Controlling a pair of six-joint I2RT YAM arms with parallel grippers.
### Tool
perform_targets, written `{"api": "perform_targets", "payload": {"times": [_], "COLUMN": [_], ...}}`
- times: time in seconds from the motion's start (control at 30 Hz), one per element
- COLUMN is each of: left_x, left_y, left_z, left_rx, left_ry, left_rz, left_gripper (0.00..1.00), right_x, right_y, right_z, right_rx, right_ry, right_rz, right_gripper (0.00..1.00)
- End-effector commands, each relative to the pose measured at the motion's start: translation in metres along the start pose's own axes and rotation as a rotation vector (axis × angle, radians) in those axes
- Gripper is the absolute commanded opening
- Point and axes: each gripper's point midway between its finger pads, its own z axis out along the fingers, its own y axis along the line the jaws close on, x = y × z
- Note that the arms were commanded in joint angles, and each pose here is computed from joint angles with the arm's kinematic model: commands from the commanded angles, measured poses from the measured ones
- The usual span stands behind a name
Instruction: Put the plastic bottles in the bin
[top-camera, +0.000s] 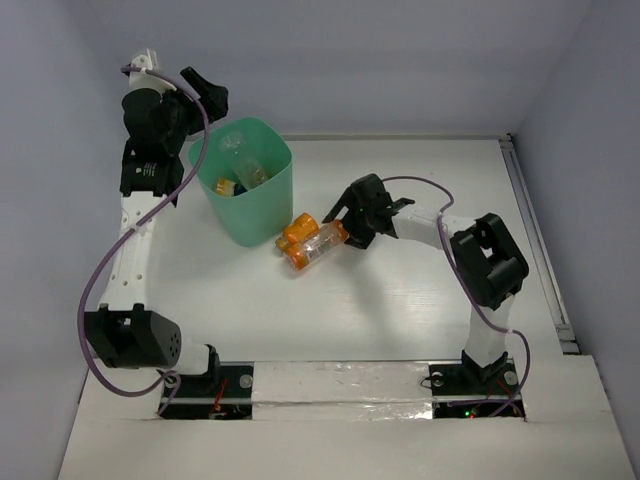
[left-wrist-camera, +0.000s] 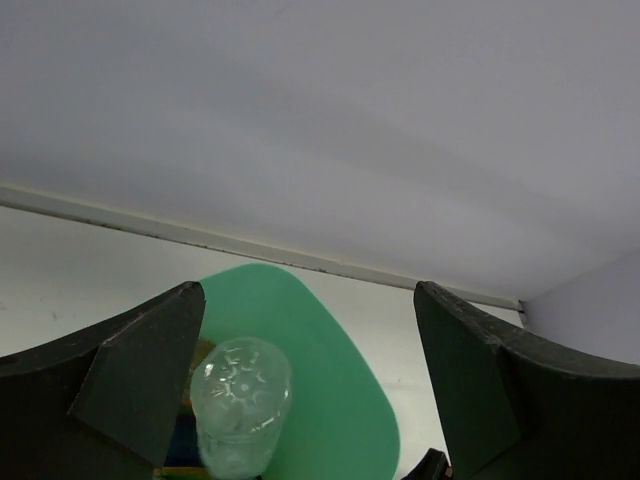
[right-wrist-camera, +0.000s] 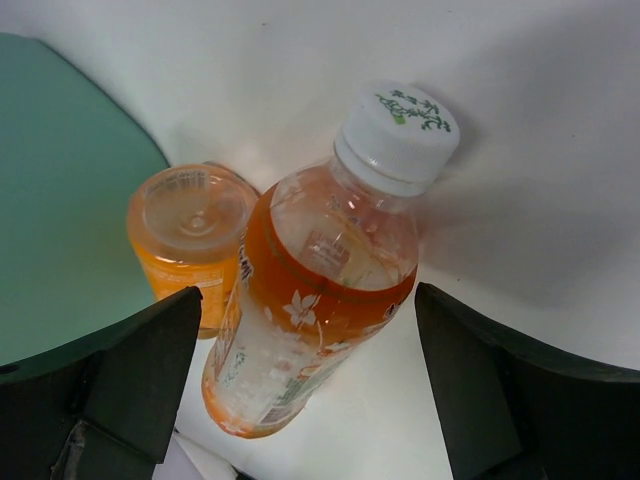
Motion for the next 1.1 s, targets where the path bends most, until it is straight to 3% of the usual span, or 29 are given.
{"api": "perform_targets", "payload": {"times": [0.0,0.17,0.23,0.43,0.47,0.5,0.73,0.83,0.97,1.07], "left_x": [-0.015,0.003,0.013,0.083,0.091,0.104,0.138,0.140,0.136,0.137], "left_y": [-0.008,-0.011,-0.030,-0.080,-0.081,-0.078,-0.054,-0.045,-0.043,-0.036], "left_z": [-0.010,-0.024,-0.034,-0.067,-0.071,-0.079,-0.115,-0.130,-0.146,-0.155], "left_rx": [0.044,0.082,0.139,0.229,0.230,0.226,0.165,0.133,0.123,0.098], "left_ry": [-0.062,-0.023,0.007,0.159,0.180,0.214,0.285,0.286,0.267,0.265], "left_rz": [0.035,0.018,0.022,0.129,0.136,0.139,0.132,0.114,0.073,0.062], "left_gripper": [0.84,0.81,0.80,0.77,0.77,0.77,0.76,0.75,0.69,0.66], "right_x": [0.001,0.004,0.004,0.001,0.001,0.001,-0.032,-0.055,-0.094,-0.111], "right_y": [0.012,0.004,0.001,-0.006,-0.007,-0.013,0.016,0.046,0.121,0.150], "right_z": [0.001,0.005,0.004,-0.009,-0.013,-0.016,-0.093,-0.139,-0.211,-0.228], "right_rx": [-0.015,0.008,0.018,0.019,0.019,0.028,-0.083,-0.133,-0.279,-0.312], "right_ry": [0.013,0.024,0.021,-0.013,-0.021,-0.027,-0.220,-0.326,-0.484,-0.542], "right_rz": [0.015,0.020,0.011,-0.027,-0.034,-0.053,-0.153,-0.189,-0.210,-0.225], "right_gripper": [0.92,0.85,0.82,0.55,0.48,0.46,0.45,0.45,0.45,0.45]}}
